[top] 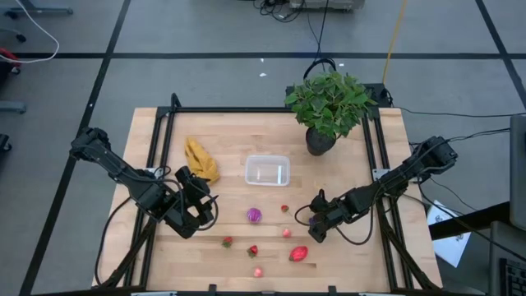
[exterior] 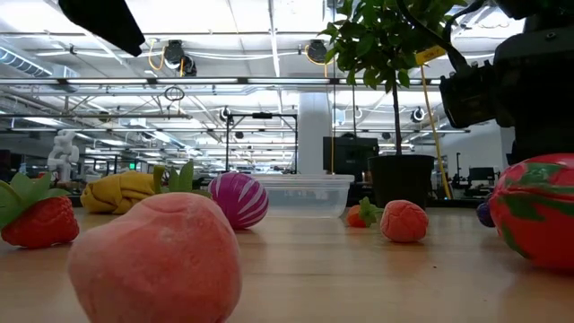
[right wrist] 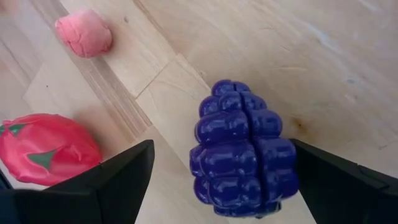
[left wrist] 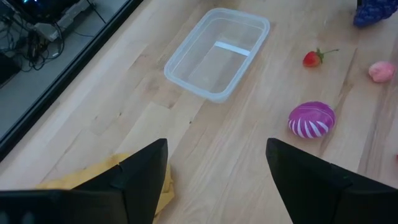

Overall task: Pick and placing Produce into tupperware
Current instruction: Put the violet raspberry into the transparent bin

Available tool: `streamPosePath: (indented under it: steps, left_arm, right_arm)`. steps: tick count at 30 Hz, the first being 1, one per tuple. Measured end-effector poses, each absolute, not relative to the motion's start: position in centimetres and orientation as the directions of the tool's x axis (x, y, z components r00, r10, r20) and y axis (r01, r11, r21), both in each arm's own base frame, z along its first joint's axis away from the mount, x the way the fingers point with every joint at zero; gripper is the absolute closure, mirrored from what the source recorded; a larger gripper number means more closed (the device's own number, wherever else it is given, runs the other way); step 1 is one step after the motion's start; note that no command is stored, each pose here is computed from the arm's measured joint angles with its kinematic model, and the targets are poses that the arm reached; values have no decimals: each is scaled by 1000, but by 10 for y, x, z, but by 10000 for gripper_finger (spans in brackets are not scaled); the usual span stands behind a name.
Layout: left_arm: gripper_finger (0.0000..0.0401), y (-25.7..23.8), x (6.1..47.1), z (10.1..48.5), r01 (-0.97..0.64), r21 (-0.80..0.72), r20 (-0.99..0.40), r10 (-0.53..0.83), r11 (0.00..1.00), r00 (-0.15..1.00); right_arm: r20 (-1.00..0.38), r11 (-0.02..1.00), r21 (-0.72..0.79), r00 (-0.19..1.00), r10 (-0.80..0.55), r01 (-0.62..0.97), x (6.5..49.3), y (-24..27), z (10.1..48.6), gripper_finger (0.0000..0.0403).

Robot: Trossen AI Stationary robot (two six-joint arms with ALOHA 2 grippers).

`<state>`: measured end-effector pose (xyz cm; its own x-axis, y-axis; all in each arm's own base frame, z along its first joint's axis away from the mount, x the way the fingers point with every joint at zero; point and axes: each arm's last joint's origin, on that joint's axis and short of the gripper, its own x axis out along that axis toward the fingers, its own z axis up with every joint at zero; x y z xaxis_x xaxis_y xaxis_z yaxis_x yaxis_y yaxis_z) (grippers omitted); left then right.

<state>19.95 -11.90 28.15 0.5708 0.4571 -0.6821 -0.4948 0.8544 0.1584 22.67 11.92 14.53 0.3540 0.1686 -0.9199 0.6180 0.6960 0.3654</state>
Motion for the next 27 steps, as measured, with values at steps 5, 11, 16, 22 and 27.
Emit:
streamPosePath:
  steps: [5,11,16,22,27]
  left_arm:
    - [123,-119,199,281,-494,159,-682,457,855,571]
    - [123,-119,199,281,-494,159,-682,457,855,571]
    - [123,-119,199,281,-493,160,-682,457,855,571]
    - [123,-119,199,281,-493,160,-682,457,855,571]
    - [123,-119,199,281,-493,160,-682,457,855,571]
  right_arm:
    - [-920,692,365,353,168,622,227,119,145,51]
    - [-921,691,365,353,168,624,227,119,145,51]
    - [-921,691,365,353,167,624,227,119,145,62]
    - [-921,691,364,352,167,624,227,119,145,101]
    - [-921,691,365,353,167,624,227,119,145,127]
